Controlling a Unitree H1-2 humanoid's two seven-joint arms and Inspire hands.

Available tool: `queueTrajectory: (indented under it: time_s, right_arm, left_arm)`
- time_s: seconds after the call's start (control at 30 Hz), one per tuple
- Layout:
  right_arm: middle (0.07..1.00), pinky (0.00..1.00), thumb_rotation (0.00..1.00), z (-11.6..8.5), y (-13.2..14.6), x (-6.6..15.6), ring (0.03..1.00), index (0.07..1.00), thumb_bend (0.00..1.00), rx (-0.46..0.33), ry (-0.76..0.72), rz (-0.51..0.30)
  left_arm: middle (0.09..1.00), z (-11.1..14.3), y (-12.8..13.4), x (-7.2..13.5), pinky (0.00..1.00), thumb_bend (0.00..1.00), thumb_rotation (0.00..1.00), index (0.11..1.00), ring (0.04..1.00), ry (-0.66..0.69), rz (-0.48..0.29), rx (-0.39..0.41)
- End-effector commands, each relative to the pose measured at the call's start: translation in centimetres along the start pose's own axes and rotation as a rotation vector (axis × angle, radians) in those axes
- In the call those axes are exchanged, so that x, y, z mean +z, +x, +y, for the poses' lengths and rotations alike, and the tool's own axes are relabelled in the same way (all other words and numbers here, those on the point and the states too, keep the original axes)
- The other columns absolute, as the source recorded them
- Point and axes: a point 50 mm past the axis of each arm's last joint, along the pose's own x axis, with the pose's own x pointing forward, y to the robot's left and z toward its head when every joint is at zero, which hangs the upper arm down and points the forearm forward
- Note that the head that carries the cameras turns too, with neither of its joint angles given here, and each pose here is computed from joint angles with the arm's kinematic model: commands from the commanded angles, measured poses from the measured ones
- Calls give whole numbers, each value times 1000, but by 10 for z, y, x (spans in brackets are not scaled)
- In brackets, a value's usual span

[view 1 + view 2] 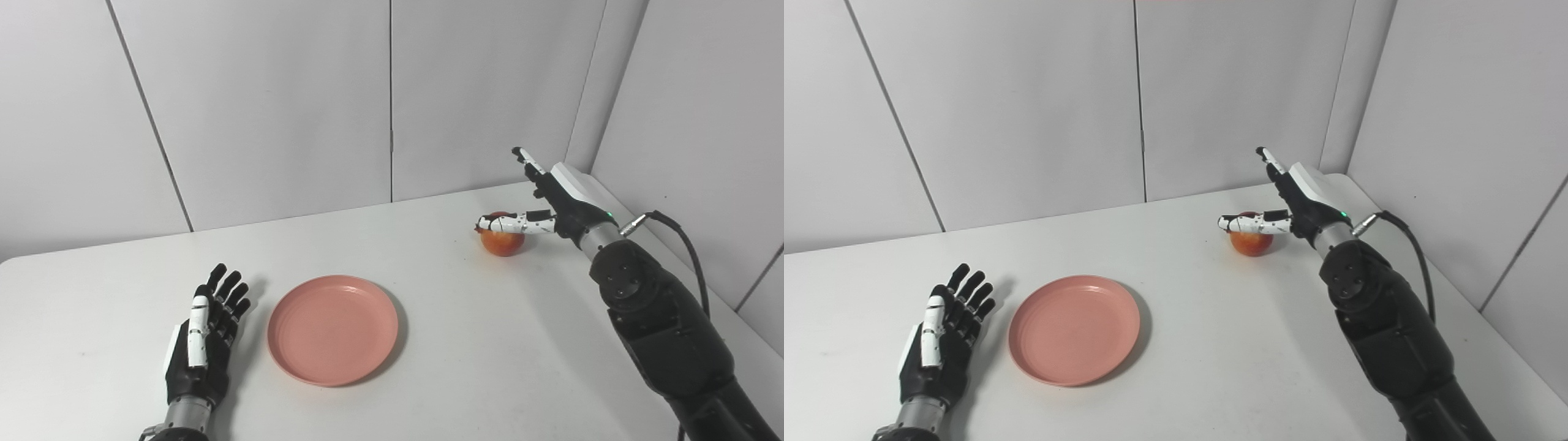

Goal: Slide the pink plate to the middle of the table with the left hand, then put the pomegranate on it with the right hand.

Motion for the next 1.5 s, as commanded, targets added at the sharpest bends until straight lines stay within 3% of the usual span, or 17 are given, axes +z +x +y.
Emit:
queueTrajectory:
  time_s: [0.0, 0.6, 0.93, 1.47]
  right_arm:
    - [978, 801, 549, -27, 11, 13, 923, 988, 1000, -65, -36, -41]
    - [970, 859, 468, -9, 39, -4, 941, 976, 1000, 10, -64, 26]
    - [962, 851, 450, -2, 49, -5, 934, 965, 1000, 22, -100, 15]
    - [940, 837, 432, 3, 68, -10, 915, 936, 1000, 43, -101, 70]
  left_arm:
    - [934, 12, -7, -15, 944, 385, 1000, 923, 930, 4, 69, 19]
    - [931, 13, -9, -14, 940, 390, 1000, 920, 927, 6, 69, 15]
    - [928, 14, -10, -12, 940, 393, 1000, 919, 926, -4, 73, 15]
    - [933, 18, -12, -10, 946, 394, 1000, 923, 930, -2, 74, 7]
